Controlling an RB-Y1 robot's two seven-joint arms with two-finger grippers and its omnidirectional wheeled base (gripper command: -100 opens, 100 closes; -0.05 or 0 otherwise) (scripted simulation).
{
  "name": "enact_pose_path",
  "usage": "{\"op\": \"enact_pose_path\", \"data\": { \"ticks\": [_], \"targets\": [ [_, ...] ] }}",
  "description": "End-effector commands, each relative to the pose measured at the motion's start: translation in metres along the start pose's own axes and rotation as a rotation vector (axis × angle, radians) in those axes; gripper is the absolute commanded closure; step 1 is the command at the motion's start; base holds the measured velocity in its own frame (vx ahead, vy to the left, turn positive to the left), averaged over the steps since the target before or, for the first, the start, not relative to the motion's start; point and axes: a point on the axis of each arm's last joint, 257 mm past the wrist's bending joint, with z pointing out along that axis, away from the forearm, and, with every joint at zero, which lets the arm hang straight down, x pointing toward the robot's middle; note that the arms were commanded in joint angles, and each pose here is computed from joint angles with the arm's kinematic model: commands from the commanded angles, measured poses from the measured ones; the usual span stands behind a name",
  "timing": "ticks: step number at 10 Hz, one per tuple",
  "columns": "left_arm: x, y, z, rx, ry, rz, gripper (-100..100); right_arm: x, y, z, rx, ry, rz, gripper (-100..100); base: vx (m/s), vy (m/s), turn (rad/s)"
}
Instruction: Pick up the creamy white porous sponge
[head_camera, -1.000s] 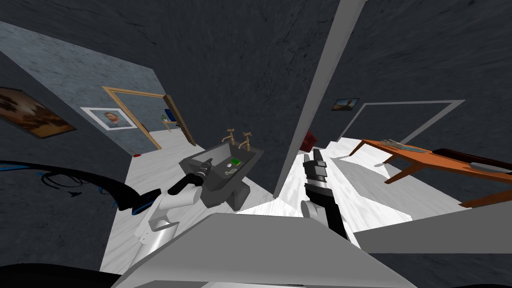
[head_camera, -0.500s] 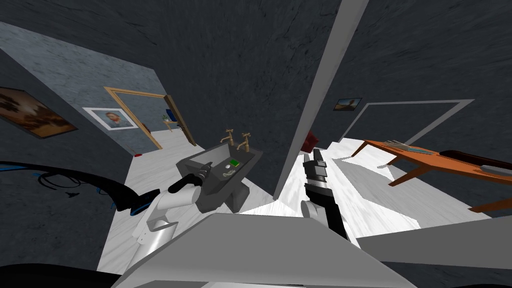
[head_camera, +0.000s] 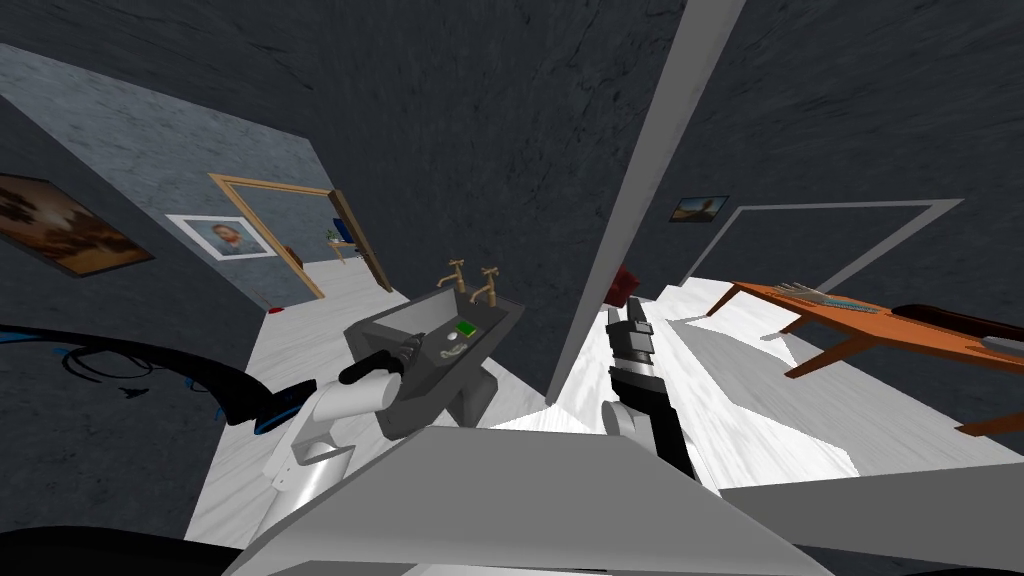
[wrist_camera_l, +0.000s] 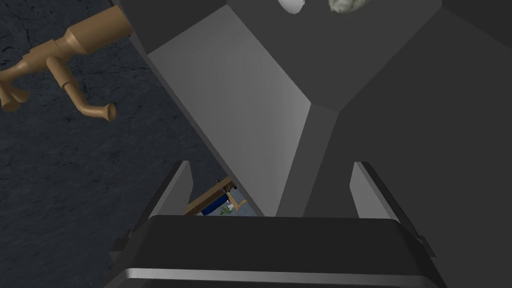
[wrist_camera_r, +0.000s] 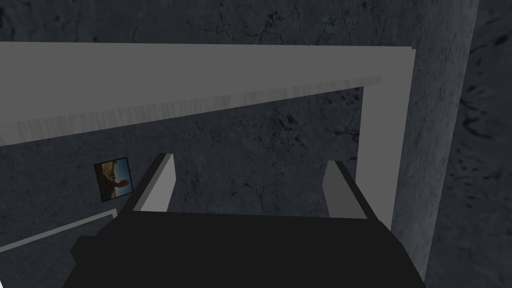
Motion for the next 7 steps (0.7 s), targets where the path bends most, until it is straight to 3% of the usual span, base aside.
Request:
{"op": "enact_pose_path", "data": {
  "ticks": [1, 2, 7],
  "targets": [
    [0.004, 0.018, 0.001, -0.061, 0.02, 0.002, -100, 0.0, 0.0, 0.0, 0.0, 0.0, 0.0, 0, 0.118, -0.055, 0.015],
    [0.005, 0.021, 0.001, -0.072, 0.023, 0.002, -100, 0.0, 0.0, 0.0, 0.0, 0.0, 0.0, 0, 0.083, -0.042, 0.005],
    [0.019, 0.074, -0.005, -0.241, 0.085, 0.017, -100, 0.0, 0.0, 0.0, 0.0, 0.0, 0.0, 0, 0.088, -0.039, 0.004]
  ]
}}
